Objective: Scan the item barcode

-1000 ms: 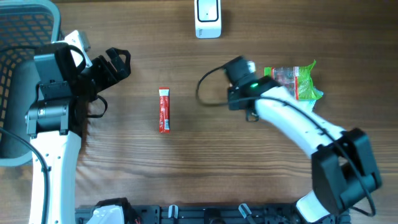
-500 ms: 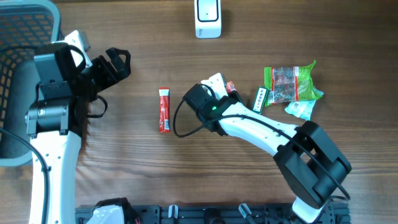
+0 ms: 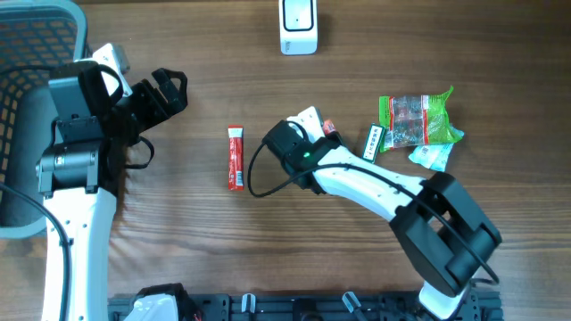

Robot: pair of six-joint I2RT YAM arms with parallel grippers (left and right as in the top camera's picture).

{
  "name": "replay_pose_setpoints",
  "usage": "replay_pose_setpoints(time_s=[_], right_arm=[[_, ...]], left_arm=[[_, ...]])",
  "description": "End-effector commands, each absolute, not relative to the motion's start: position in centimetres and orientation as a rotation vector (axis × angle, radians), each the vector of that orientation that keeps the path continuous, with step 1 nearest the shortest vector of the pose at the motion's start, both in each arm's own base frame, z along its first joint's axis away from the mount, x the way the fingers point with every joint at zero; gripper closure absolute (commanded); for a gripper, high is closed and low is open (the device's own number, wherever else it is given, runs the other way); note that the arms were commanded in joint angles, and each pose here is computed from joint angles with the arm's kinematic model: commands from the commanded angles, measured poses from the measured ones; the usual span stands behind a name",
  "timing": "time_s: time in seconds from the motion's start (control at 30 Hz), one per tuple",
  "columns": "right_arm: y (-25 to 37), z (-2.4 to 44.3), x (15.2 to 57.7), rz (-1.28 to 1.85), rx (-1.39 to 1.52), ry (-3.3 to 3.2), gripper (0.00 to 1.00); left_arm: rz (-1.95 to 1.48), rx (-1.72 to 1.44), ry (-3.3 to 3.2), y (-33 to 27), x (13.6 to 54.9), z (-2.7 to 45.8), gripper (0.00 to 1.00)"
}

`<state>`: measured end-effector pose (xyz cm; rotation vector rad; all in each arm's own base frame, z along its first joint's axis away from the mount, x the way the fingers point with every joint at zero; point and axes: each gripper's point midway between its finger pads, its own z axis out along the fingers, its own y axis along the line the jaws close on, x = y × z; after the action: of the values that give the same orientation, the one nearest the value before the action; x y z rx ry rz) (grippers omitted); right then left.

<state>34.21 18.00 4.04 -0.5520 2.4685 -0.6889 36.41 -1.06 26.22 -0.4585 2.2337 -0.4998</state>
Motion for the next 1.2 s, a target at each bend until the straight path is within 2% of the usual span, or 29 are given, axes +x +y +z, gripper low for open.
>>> replay_pose_setpoints(time_s=[0.0,0.17,0.5,0.63,0.7,0.8,1.0,1.17], right_arm=[[17.3,3.3,34.6,-0.793,-0.592,2.441,0.89],[16.9,3.8,34.9,-0.862,-0.650,2.402,0.83],[17.8,3.2,34.7,-0.784,-0.656,2.439,0.62],[17.8,3.3,34.7,-0.780,-0.653,2.437,0.48],[17.9,3.5,34.8,-0.773,-0.647,2.434,0.38],[18.6,4.2,35.1,-0.711,-0.635,2.444,0.30],[20.7,7.8,36.3,-0.386,-0.590,2.498,0.28],[18.6,8.7,37.1,-0.181,-0.484,2.599,0.28]], left_arm=[[-0.504,-0.433,2.237,-1.1,36.5,26.2,0.00],[-0.504,-0.433,2.237,-1.1,36.5,26.2,0.00],[-0.504,-0.433,2.237,-1.1,36.5,26.2,0.00],[-0.504,-0.433,2.237,-1.1,36.5,26.2,0.00],[-0.504,-0.433,2.237,-1.1,36.5,26.2,0.00],[-0.504,-0.433,2.237,-1.1,36.5,26.2,0.00],[-0.504,-0.433,2.237,-1.1,36.5,26.2,0.00],[-0.504,-0.433,2.237,-1.1,36.5,26.2,0.00]])
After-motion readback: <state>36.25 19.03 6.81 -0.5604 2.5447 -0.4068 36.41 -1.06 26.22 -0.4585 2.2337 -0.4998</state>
